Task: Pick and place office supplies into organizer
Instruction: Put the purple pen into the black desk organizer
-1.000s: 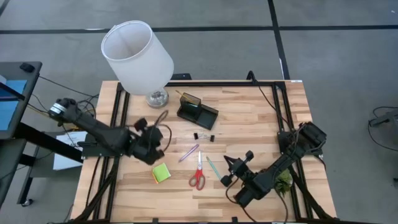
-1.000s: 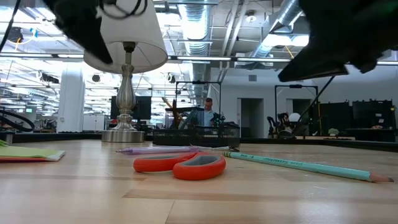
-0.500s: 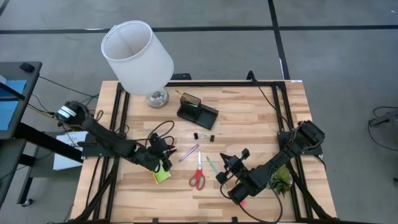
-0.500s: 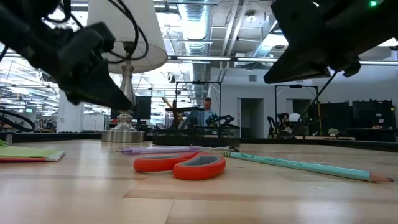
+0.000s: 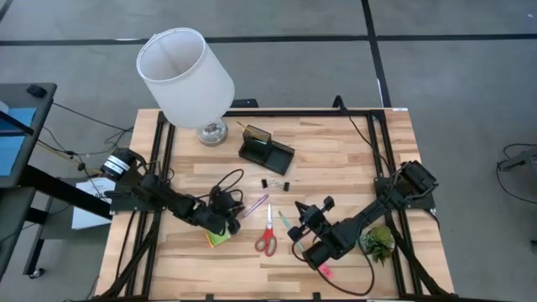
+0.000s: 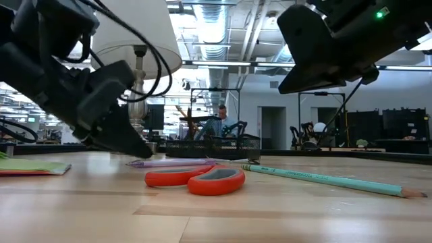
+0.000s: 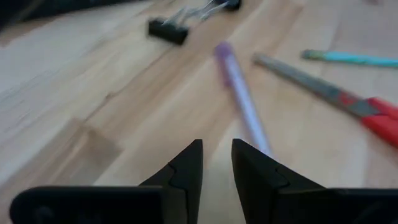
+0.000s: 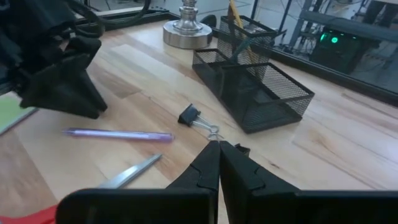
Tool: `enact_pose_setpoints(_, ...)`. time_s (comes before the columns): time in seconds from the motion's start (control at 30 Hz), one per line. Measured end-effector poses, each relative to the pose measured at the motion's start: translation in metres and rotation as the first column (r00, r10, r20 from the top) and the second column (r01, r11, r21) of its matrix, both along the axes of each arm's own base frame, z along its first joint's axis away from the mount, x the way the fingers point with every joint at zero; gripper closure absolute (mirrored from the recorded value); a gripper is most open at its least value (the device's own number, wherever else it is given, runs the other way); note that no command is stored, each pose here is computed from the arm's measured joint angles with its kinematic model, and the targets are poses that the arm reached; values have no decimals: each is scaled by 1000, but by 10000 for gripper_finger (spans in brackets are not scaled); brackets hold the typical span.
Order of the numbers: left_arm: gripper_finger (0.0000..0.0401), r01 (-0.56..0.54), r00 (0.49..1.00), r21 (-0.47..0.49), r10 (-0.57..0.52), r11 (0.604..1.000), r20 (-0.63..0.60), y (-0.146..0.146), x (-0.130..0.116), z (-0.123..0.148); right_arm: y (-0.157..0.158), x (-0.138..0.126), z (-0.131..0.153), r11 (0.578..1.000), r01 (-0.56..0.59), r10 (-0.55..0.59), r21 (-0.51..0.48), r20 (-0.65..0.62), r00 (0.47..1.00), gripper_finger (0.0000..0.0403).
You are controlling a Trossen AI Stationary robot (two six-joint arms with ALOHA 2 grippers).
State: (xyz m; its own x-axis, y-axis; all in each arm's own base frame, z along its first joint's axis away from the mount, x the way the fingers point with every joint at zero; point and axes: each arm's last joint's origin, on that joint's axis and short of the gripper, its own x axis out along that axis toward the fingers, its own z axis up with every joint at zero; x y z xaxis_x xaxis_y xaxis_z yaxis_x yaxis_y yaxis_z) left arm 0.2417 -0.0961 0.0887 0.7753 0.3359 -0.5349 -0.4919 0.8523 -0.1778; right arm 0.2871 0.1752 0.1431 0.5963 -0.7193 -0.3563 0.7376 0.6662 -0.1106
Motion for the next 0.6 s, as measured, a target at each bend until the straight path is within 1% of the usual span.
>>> enact_pose_setpoints(0.07,324,25,999,-5,-24,1000,26,-2,3,3,-1,1,0,1000,3,-3,2,-3,1000,400)
enact_pose_setpoints(0.2,324,24,998,8,-25,1000,51,-1,4,6,-3,2,0,1000,9,-9,3,-7,1000,400)
enact_pose_setpoints(0.4,324,42,997,-11,-41,999,60,-2,5,7,-3,2,0,1000,9,-9,4,-8,1000,400)
enact_pose_setpoints(0.6,324,61,995,8,-61,998,73,-3,7,9,-3,2,0,1000,9,-9,7,-5,1000,400)
